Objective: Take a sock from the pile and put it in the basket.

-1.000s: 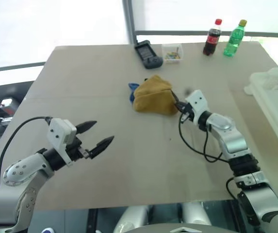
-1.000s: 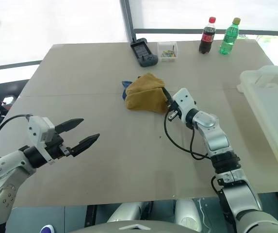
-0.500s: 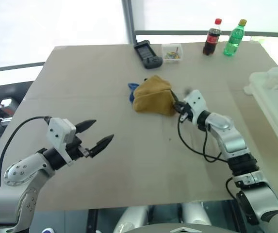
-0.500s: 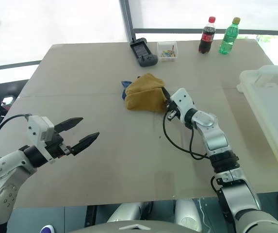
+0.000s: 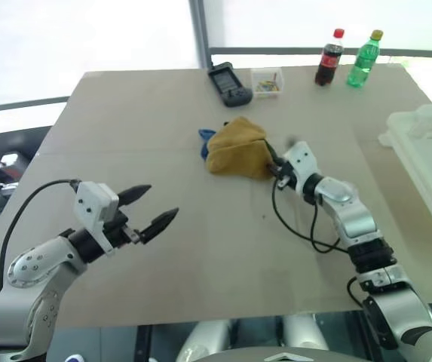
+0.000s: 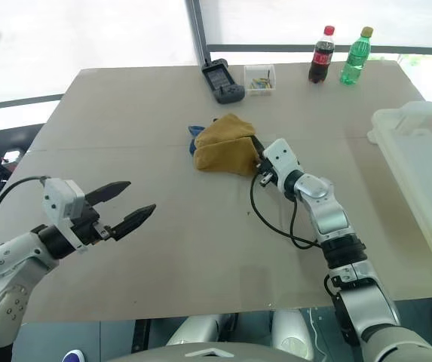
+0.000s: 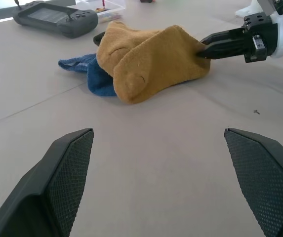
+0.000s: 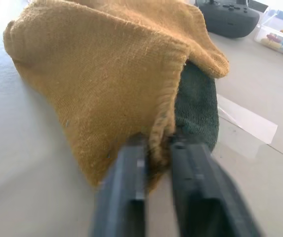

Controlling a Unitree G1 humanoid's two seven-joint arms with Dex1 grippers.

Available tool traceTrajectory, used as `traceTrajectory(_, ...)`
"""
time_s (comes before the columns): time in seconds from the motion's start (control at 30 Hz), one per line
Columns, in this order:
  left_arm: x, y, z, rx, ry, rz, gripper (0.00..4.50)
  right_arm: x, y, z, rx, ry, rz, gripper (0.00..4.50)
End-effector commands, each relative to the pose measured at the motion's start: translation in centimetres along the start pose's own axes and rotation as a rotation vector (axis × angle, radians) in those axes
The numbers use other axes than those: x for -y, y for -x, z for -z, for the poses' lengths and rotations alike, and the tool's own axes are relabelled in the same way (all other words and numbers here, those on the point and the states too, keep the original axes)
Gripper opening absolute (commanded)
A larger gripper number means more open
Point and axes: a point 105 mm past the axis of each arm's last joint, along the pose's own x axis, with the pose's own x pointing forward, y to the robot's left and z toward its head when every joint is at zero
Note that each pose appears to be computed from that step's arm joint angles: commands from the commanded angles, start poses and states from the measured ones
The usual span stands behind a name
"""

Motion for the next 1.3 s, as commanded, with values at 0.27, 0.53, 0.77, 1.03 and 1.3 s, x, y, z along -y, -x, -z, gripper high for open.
traceTrajectory(0.27,0.3,0.3,-1.2,0.036,-0.022,0.013,4.50,-1.6,1.8,-2.3,0.041,-0.109,-0.071,0.08)
traceTrajectory(0.53,0.3,-0.2,-1.1,0.041,-0.014,0.031,4.50,-4.6,6.1,-0.1,-0.179,-0.378,-0.220,0.08)
traceTrajectory(0.77,0.3,-0.7,-1.1,0.043,-0.015,0.059,4.50,-4.9,10.0,2.1,-0.332,-0.365,-0.249,0.08)
traceTrajectory(1.03,0.6,-1.4,-0.6,0.028,-0.011,0.124,4.50,-7.4,17.3,3.4,-0.424,-0.261,-0.491,0.08)
traceTrajectory(1.3,2.8,-2.6,0.5,-0.026,-0.017,0.313,4.50,-4.2,16.7,5.0,-0.416,-0.199,-0.265,0.08)
